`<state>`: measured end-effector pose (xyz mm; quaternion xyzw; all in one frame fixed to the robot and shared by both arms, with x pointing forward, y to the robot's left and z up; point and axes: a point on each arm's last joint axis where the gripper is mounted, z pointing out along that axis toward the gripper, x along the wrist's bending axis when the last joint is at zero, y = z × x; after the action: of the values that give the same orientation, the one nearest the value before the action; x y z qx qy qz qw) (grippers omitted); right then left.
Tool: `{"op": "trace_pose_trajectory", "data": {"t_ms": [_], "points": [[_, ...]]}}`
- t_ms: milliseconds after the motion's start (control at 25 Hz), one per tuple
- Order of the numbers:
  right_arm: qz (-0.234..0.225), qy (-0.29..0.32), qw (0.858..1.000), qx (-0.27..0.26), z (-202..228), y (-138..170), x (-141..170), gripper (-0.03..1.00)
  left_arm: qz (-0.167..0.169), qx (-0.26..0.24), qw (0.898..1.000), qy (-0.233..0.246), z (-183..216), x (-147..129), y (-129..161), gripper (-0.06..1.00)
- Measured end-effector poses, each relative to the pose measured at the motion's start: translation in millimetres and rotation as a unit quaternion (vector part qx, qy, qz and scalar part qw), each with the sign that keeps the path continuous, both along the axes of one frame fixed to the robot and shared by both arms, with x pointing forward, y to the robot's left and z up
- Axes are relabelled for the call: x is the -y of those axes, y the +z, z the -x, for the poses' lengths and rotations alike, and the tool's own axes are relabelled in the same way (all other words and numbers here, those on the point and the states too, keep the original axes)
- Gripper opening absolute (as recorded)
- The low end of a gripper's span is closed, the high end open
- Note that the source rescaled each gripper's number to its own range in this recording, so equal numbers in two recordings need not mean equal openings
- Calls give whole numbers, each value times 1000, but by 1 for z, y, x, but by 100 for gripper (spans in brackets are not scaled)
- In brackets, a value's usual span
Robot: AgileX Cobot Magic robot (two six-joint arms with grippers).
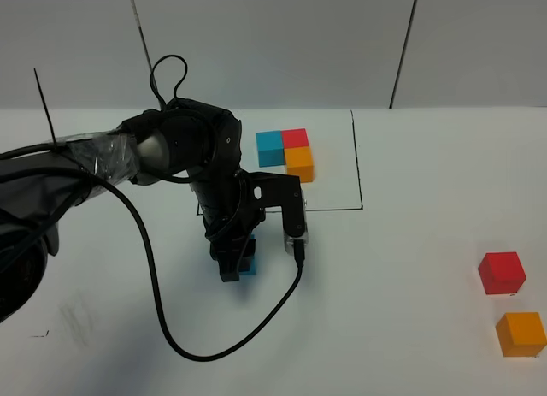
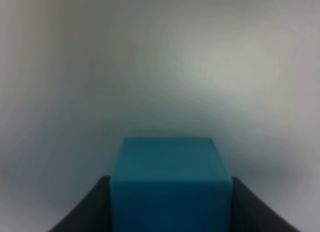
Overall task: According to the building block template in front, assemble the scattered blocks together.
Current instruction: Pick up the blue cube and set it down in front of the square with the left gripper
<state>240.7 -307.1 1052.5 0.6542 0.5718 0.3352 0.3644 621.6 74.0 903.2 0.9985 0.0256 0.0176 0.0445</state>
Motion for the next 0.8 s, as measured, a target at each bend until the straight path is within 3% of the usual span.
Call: {"op": "trace_pose_trajectory", "data": {"t_ms": [520,640,800], "points": [[0,0,1000,0,0,0,0,65,-2,-2,1000,-9,0,0,0,0],[0,0,1000,0,0,0,0,65,-3,-3,1000,-8,0,0,-1,16],[0,0,1000,0,0,0,0,65,-5,-6,1000,3,0,0,-4,60]]}}
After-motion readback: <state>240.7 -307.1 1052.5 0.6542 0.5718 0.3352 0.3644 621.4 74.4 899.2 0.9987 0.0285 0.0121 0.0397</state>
